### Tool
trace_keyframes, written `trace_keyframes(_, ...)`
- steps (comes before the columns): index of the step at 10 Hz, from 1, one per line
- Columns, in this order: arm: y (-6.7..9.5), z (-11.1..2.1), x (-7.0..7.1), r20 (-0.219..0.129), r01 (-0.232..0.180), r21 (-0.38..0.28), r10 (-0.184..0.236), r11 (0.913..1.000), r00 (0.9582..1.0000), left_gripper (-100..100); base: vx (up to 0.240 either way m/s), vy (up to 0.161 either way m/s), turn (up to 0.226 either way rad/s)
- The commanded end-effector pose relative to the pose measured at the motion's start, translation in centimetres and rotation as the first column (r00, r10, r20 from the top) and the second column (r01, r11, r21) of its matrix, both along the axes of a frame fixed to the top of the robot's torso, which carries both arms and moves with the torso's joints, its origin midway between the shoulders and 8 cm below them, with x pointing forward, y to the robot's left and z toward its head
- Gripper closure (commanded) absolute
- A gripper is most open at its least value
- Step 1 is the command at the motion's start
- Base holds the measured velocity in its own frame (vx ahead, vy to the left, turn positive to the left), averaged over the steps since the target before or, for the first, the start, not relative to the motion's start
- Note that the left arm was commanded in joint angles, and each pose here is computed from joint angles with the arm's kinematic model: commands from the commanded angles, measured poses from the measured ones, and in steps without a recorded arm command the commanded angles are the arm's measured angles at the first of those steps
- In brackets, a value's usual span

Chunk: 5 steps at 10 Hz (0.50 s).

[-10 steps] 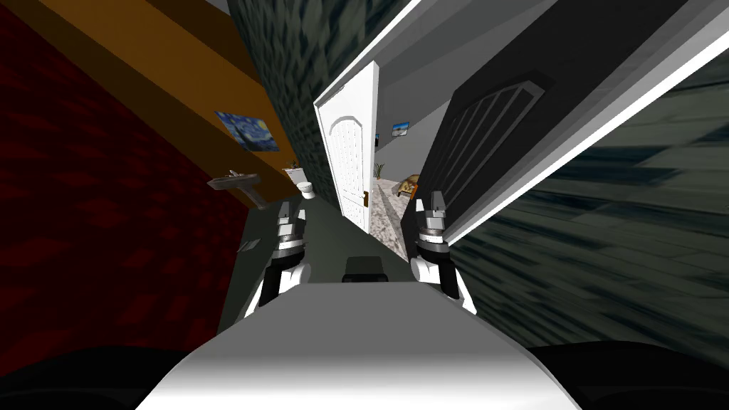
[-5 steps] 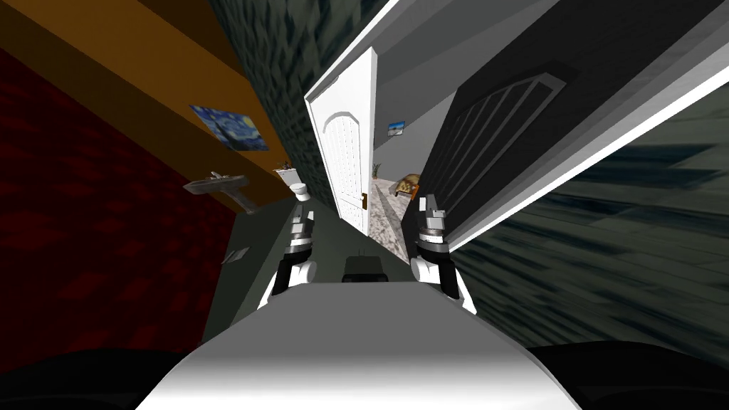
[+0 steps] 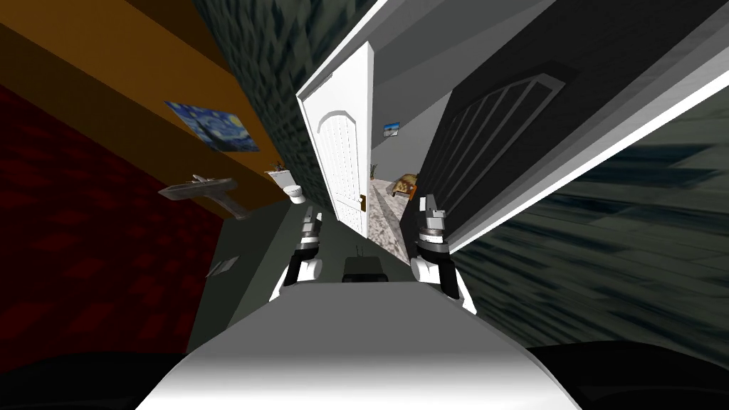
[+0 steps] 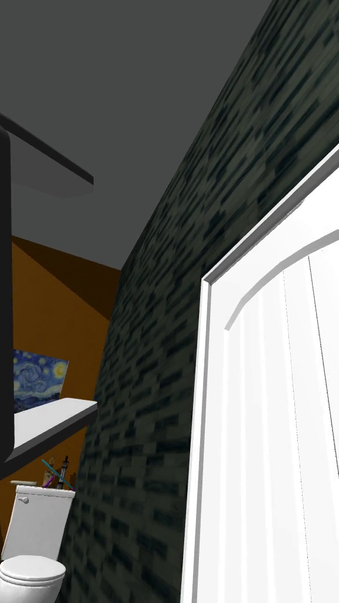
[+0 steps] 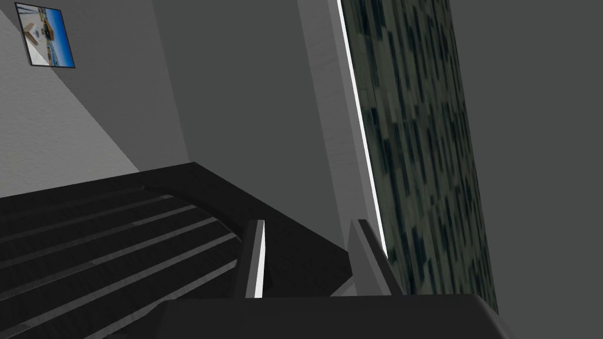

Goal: Push the door open

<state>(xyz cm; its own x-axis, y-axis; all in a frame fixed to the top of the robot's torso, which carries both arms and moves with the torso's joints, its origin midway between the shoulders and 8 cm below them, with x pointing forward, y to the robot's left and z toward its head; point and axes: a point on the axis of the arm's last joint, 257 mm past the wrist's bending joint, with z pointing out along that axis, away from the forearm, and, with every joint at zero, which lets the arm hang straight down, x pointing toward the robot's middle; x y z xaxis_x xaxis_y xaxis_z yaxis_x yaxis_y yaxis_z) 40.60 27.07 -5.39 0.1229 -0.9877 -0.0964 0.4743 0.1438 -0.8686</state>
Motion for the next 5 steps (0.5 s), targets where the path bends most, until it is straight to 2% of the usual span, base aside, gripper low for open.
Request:
trace_keyframes(1, -0.8, -1.5, 0.9, -0.026, 0.025, -0.012, -0.026, 0.9996, 0.9993, -100, 0.089, 0.076, -0.104)
trace_keyframes(3, -2.0, -3.2, 2.0, -0.059, 0.057, -0.028, -0.059, 0.998, 0.9966, -100, 0.097, 0.065, -0.115)
trace_keyframes(5, -3.2, -4.9, 3.1, -0.093, 0.09, -0.043, -0.093, 0.995, 0.9913, -100, 0.096, 0.078, -0.116)
